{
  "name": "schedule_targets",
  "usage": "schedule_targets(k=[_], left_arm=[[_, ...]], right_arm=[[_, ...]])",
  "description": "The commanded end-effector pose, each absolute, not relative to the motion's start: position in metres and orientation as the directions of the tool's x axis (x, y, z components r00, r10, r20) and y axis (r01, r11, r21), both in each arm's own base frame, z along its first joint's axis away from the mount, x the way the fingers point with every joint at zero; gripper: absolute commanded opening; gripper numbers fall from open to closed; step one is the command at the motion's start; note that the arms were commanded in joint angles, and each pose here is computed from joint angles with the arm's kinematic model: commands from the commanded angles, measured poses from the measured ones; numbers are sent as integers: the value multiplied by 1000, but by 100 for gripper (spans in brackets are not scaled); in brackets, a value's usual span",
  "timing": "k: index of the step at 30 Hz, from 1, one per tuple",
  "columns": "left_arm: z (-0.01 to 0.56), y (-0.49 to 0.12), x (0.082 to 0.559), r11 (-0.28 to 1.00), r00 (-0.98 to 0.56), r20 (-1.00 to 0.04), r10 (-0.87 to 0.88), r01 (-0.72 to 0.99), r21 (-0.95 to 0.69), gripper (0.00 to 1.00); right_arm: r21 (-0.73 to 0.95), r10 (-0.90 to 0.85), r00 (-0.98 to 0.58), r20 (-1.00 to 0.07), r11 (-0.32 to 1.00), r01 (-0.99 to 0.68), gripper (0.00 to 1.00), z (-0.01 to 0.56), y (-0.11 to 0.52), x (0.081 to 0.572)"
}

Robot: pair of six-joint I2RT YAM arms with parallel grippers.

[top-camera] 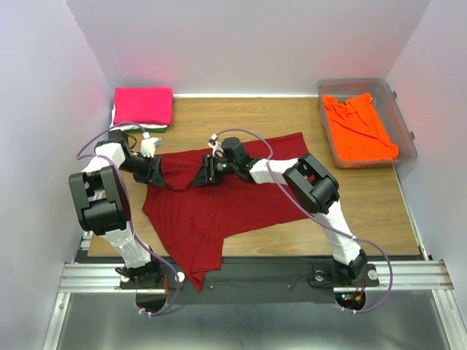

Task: Fold and stack the t-shirts
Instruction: Fold the tshirt

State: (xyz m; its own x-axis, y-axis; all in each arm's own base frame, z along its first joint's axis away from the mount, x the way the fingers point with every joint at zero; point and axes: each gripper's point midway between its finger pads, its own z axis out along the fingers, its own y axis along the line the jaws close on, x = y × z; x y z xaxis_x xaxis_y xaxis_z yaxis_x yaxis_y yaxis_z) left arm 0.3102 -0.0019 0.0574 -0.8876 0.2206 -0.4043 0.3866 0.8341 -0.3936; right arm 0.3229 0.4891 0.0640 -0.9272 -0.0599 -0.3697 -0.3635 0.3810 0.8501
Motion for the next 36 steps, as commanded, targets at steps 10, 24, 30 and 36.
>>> schedule_targets(k=[10,24,30,36], left_arm=[[57,-5,307,826,-890,-407,205,380,-415,54],[50,-6,305,824,-895,-397,203,375,-425,52],[49,-6,305,824,-897,-395,200,372,-427,52],[52,-6,307,823,-896,-396,201,374,-427,51]], right_arm=[[832,54,-928,-367,466,-302,49,44,489,326],[840,82,-923,-376,449,-303,38,48,500,337],[833,98,-913,-395,457,-311,37,52,503,345],[824,90,-907,-410,463,-326,21,51,504,348]])
